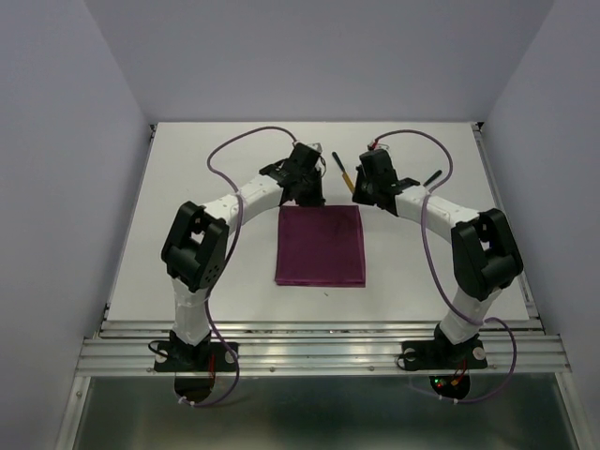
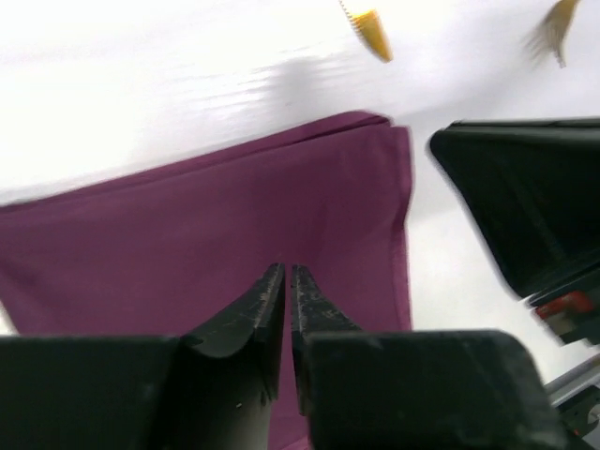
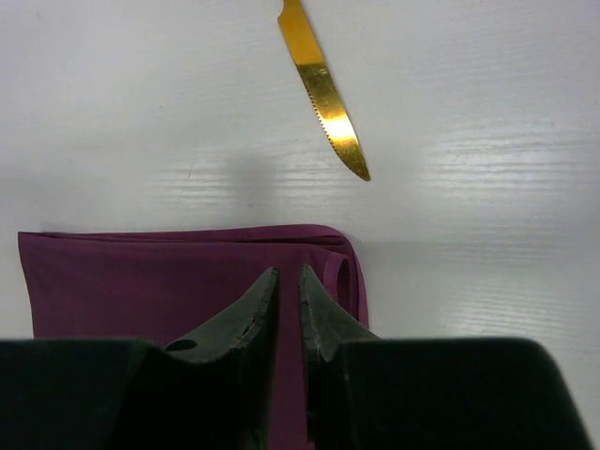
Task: Fold the napkin into a case and place the utensils inside
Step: Pick up the lower triangle-folded napkin from the center of the board.
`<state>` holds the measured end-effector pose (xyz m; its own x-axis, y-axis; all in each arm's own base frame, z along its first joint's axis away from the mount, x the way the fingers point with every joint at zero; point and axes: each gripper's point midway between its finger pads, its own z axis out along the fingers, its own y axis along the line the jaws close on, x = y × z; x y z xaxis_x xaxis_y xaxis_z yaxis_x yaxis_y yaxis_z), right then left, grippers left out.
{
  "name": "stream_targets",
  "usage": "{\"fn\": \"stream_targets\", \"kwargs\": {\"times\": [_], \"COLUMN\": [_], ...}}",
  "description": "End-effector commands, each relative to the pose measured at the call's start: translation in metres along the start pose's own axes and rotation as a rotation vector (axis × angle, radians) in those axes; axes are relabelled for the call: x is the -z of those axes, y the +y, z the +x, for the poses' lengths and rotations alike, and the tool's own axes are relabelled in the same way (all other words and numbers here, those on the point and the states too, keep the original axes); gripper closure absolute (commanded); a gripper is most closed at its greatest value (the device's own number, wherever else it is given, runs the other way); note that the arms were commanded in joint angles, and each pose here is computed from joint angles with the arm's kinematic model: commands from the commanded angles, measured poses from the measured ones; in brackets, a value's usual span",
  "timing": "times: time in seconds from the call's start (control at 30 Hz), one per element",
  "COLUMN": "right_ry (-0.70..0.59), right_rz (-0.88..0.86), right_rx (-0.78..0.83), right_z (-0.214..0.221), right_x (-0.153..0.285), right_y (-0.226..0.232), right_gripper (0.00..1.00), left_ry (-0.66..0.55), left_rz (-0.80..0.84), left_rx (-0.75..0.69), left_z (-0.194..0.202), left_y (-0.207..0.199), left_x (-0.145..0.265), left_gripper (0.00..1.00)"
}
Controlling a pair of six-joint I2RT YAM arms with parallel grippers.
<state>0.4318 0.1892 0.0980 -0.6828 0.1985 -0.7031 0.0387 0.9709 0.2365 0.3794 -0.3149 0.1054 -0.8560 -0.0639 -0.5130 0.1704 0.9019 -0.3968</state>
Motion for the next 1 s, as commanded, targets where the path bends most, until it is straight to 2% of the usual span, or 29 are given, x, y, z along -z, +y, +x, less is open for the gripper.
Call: {"fn": "stream_targets", "kwargs": {"times": [0.0, 0.1, 0.13, 0.27, 0.4, 0.7, 0.97], "right_ry": [-0.004, 0.034, 0.052, 0.087, 0.112, 0.162, 0.183], "right_rz": [0.019, -0.013, -0.028, -0.058, -0.086, -0.188, -0.192], "right_rx": [-0.036, -0.052, -0.057, -0.068, -0.080, -0.086, -0.092], "right_z": [0.001, 0.009, 0.012, 0.020, 0.027, 0.038, 0.049], "right_x": [0.001, -0.001, -0.003, -0.008, -0.015, -0.032, -0.048], "right_y": [-0.013, -0.018, -0.020, -0.023, -0.021, -0.002, -0.002], "right_gripper": [0.79, 0.66, 0.58, 0.47, 0.45, 0.44, 0.47], "left_ry": [0.012, 0.036, 0.029, 0.049, 0.057, 0.056, 0.095], "left_rz": [0.048, 0.079, 0.091, 0.100, 0.093, 0.096, 0.092], "left_rx": [-0.036, -0.030, -0.028, -0.018, 0.002, 0.033, 0.042], "left_z": [-0.005, -0.005, -0.009, -0.006, -0.005, -0.007, 0.008], "left_y": [-0.023, -0.032, -0.036, -0.037, -0.033, -0.022, -0.013], "left_x": [-0.015, -0.030, -0.032, -0.052, -0.068, -0.076, -0.087], "left_gripper": [0.84, 0.92, 0.93, 0.96, 0.99, 1.00, 1.00]}}
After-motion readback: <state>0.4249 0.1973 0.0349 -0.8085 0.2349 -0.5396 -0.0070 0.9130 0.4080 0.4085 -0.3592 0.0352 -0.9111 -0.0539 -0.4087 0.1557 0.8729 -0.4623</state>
